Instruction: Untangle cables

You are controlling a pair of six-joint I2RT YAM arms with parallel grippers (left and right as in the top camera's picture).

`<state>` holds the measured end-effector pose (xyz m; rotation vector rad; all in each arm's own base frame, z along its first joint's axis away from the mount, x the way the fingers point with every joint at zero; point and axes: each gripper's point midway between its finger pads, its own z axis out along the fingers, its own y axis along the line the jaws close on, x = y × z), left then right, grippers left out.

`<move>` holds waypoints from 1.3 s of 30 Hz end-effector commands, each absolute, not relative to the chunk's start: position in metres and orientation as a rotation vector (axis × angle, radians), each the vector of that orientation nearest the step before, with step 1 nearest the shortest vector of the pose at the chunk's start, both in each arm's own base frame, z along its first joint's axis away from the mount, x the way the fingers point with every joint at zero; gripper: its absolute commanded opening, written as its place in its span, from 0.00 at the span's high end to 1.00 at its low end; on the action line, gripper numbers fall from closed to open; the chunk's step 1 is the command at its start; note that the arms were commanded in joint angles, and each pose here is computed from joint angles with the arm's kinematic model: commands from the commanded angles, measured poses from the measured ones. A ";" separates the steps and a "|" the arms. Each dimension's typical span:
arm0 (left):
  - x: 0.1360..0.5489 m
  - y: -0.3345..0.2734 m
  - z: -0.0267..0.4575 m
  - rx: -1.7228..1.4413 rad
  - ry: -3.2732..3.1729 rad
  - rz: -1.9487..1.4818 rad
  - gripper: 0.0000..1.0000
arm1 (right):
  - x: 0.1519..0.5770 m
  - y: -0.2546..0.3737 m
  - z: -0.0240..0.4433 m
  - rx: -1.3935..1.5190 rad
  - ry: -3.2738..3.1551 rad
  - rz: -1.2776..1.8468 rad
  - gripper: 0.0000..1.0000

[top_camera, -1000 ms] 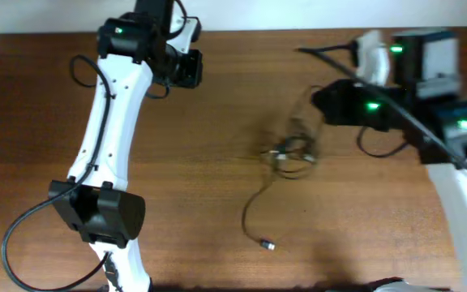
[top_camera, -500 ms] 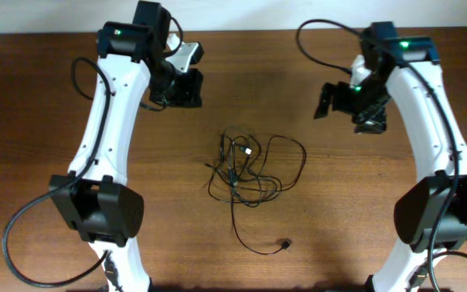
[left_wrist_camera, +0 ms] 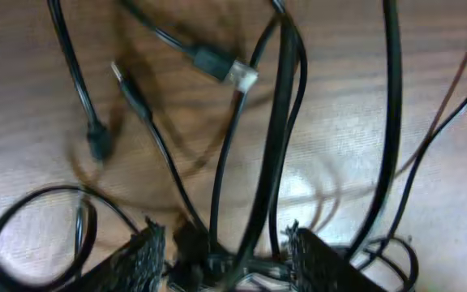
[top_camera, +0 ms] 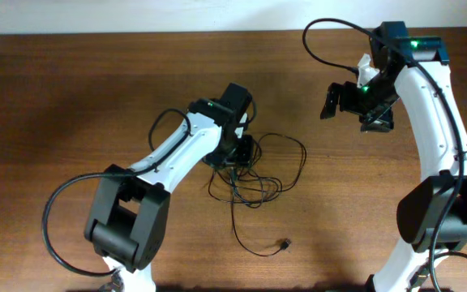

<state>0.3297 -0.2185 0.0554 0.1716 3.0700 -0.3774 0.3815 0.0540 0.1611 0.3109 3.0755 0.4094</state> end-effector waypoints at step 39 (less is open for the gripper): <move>0.414 -0.187 0.306 0.141 2.364 -1.200 0.97 | 0.410 0.252 0.116 0.260 3.008 0.882 0.33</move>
